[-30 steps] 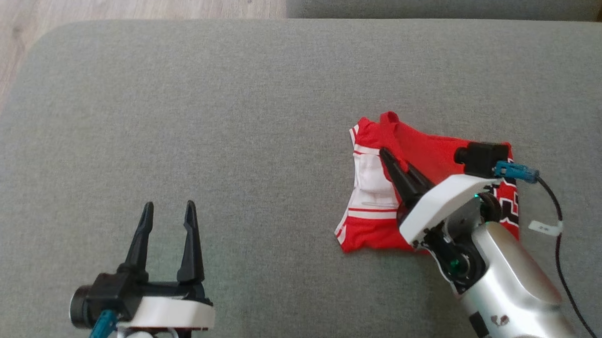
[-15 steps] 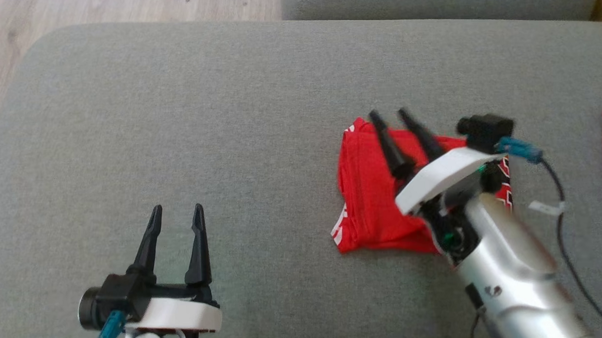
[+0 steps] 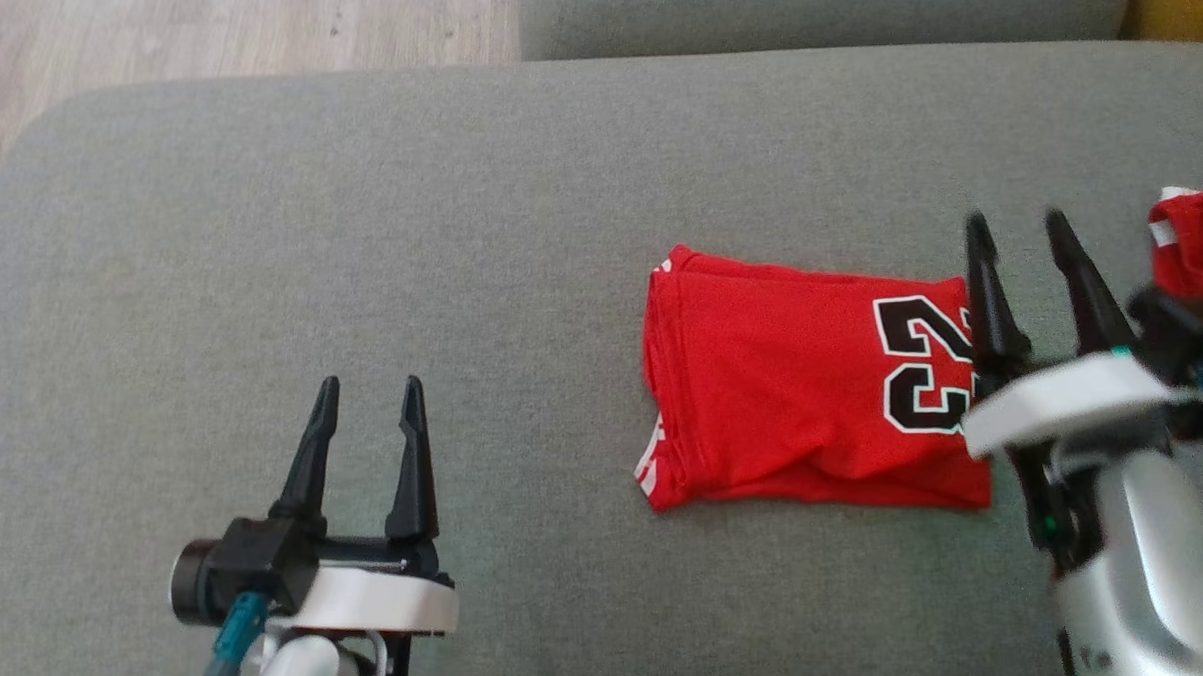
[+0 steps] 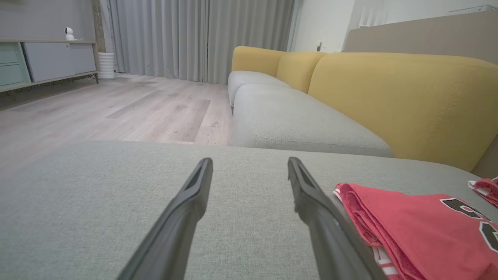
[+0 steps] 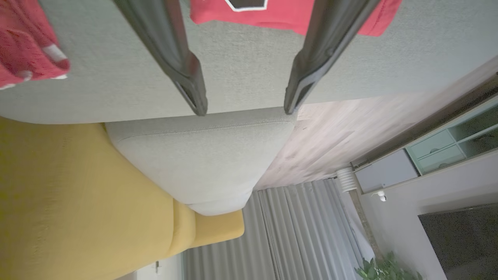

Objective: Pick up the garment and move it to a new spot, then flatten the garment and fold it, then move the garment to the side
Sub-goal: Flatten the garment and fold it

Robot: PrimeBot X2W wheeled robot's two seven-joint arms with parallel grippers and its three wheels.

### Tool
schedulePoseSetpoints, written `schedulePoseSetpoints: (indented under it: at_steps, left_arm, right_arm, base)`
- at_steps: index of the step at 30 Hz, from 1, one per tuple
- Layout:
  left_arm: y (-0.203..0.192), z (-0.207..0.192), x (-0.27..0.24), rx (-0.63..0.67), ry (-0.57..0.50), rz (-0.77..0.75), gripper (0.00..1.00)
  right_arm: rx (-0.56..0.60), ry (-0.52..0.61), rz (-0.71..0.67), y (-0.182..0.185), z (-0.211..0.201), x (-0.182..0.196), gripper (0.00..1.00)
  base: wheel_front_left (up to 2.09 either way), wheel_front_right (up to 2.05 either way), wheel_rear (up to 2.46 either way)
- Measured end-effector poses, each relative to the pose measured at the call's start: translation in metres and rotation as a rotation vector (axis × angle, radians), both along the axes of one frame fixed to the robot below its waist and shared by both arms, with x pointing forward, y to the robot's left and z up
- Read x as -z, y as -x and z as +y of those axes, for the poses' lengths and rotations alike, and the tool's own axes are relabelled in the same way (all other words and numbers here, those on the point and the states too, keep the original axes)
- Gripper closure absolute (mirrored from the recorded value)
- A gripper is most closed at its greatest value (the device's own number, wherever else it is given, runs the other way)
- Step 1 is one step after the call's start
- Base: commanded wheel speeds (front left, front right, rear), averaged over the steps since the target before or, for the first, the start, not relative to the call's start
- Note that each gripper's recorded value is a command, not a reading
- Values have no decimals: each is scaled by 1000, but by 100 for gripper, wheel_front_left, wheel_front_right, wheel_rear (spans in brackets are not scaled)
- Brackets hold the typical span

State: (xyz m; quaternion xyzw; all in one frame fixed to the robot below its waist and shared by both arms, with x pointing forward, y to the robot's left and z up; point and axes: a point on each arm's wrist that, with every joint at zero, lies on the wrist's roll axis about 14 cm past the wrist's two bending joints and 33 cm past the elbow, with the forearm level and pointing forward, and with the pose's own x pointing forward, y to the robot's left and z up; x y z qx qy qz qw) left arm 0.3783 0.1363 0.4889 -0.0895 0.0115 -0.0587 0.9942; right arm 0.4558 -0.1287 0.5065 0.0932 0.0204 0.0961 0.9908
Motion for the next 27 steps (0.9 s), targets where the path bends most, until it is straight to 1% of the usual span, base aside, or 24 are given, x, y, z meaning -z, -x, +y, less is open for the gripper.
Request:
schedulePoseSetpoints:
  at_steps: [6,13,16,21,27]
  left_arm:
    - [4,-10,-1,25,3,-3,0]
    - [19,-9,6,14,12,24,0]
    - [27,-5,13,0,16,45,0]
    - [36,0,13,-17,15,47,0]
    - [39,2,13,-23,14,45,0]
  right_arm:
    - [81,36,-9,33,-30,4,0]
    - [102,43,-9,62,-38,7,0]
    - [118,13,-1,70,-43,9,0]
    - [100,8,25,83,-37,19,0]
    - [70,22,33,88,-28,23,0]
  base:
    - [0,0,0]
    - [0,0,0]
    - [0,0,0]
    - [0,0,0]
    - [0,0,0]
